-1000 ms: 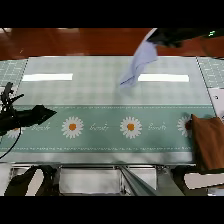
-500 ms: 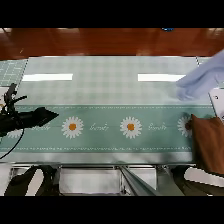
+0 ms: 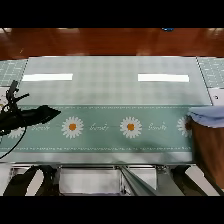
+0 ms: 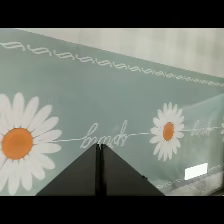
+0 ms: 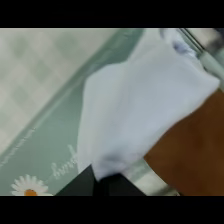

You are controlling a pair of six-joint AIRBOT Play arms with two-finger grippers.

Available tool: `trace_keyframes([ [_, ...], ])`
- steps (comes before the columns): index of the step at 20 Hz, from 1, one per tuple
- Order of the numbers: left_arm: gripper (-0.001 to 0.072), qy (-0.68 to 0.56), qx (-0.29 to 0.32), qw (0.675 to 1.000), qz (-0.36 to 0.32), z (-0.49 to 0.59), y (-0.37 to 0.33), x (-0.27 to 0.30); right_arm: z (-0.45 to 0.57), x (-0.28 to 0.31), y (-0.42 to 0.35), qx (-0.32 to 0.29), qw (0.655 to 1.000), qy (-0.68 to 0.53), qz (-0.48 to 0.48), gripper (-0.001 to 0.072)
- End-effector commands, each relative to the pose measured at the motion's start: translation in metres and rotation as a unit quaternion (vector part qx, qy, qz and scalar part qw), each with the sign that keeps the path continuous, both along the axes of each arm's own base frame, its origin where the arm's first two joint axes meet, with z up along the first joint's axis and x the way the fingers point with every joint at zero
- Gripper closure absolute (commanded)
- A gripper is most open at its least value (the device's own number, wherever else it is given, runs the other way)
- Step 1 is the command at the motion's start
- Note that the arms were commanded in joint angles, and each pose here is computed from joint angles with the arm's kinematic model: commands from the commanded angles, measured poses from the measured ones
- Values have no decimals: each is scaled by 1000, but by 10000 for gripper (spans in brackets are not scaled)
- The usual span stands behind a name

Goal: Fold the shirts.

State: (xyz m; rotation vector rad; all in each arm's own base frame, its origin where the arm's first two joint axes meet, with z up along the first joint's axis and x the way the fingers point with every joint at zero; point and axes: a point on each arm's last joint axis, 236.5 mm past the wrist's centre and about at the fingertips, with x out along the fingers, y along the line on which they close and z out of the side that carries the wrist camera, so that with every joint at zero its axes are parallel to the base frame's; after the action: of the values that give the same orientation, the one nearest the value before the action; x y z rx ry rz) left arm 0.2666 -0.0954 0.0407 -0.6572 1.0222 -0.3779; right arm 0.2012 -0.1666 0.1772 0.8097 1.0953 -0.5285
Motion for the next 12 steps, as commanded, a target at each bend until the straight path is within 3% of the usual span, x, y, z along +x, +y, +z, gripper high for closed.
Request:
trace_keyframes([
  [1, 690, -15, 2, 1000, -15, 3, -13, 3, -55, -107, -2, -13, 983, 158, -94, 692],
  [6, 690, -15, 1, 998, -60, 3, -37, -8, -81, -165, 11, -34, 956, 251, -145, 691],
  [7, 690, -18, 2, 998, -64, 3, -39, -8, -86, -173, 13, -33, 951, 267, -152, 632],
  [8, 690, -22, 3, 998, -65, 4, -41, -7, -91, -176, 15, -26, 948, 275, -159, 422],
  [9, 690, -28, 6, 998, -61, 4, -41, -4, -94, -176, 17, -23, 948, 277, -156, 300],
  [12, 690, -76, 25, 997, -17, 12, -26, 23, -95, -171, 11, -28, 949, 266, -169, 304],
])
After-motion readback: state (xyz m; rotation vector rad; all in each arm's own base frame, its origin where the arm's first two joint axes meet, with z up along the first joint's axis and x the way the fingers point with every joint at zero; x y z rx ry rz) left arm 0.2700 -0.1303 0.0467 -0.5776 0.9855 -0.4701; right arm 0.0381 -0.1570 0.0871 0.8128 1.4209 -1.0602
